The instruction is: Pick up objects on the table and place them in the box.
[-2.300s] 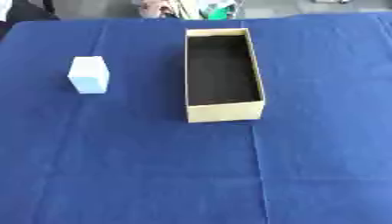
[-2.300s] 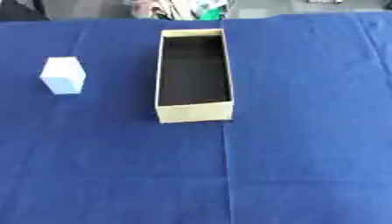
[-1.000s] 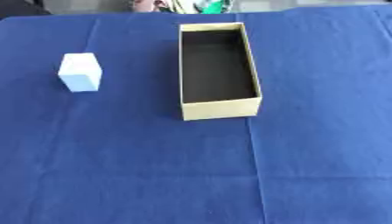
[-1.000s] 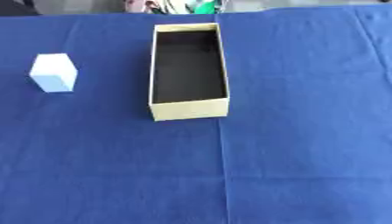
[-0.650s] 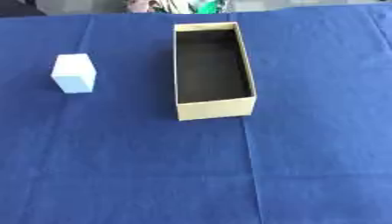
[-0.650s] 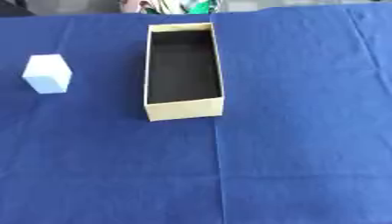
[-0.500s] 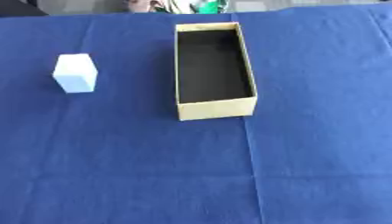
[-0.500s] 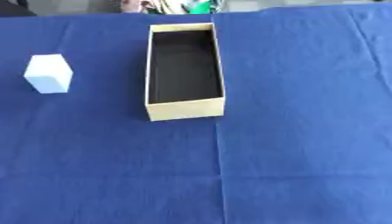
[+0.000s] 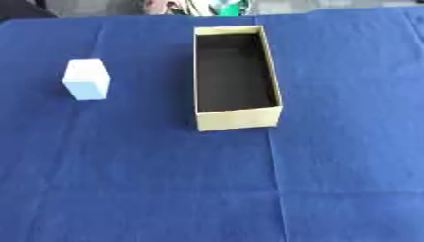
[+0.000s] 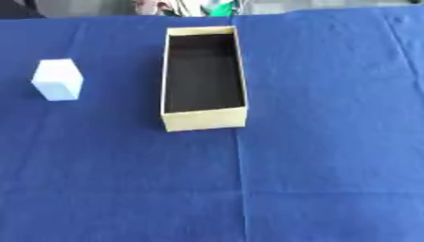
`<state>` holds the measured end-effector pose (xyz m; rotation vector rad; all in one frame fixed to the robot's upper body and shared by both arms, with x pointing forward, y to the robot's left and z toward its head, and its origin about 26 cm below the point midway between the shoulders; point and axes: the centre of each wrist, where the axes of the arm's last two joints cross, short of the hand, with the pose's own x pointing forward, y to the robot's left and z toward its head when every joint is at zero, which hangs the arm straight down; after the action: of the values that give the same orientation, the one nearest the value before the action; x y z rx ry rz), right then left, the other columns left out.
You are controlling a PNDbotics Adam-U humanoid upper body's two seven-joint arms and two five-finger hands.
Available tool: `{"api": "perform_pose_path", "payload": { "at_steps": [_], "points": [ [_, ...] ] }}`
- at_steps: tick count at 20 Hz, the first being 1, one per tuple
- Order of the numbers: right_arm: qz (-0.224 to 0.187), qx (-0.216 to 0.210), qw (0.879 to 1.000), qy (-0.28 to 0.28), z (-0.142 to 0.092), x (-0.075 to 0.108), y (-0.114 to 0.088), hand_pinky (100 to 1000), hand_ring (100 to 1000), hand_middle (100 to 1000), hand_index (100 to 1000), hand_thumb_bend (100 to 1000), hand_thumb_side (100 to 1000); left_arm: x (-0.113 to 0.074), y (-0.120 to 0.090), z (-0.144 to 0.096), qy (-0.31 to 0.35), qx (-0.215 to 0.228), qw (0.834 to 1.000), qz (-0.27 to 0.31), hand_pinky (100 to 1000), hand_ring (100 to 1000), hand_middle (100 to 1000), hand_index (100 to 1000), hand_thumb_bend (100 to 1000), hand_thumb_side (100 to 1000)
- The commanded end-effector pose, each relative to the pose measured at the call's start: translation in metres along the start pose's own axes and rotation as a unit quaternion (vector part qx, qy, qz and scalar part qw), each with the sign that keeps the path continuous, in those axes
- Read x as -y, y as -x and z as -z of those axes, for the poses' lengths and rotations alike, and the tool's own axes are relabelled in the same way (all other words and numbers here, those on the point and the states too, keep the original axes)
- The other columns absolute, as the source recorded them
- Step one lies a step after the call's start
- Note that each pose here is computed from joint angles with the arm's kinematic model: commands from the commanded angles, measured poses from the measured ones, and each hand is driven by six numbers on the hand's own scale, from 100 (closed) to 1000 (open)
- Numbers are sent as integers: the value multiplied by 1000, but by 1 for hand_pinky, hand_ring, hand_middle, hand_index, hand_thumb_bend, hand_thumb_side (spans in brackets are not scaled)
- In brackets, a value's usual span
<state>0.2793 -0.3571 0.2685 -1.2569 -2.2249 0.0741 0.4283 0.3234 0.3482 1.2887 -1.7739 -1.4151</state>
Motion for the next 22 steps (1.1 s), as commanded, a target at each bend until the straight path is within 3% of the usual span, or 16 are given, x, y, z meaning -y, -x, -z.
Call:
{"api": "perform_pose_path", "payload": {
  "at_steps": [1, 7, 17, 19, 22],
  "points": [
    [0, 16, 1000, 1, 7, 4, -6, 705, 796, 749, 802, 100, 944, -11, -4, 5, 29, 19, 999, 32, 773, 850, 838, 911, 574, 927],
    [1, 16, 1000, -2, 7, 3, -6, 705, 793, 748, 801, 100, 943, -9, -20, 17, 94, 56, 993, 50, 790, 865, 850, 927, 659, 896],
    [7, 19, 1000, -7, 8, 2, -9, 705, 790, 746, 799, 100, 943, -3, -49, 44, 186, 91, 976, 71, 818, 895, 881, 971, 702, 833],
    [8, 20, 1000, -7, 8, 2, -9, 703, 788, 744, 798, 100, 942, 0, -50, 46, 216, 93, 969, 78, 842, 919, 896, 993, 794, 761],
    [9, 20, 1000, -8, 8, 1, -9, 702, 787, 741, 796, 100, 937, 2, -48, 47, 264, 100, 956, 77, 863, 932, 893, 1000, 846, 636]
  ]
}}
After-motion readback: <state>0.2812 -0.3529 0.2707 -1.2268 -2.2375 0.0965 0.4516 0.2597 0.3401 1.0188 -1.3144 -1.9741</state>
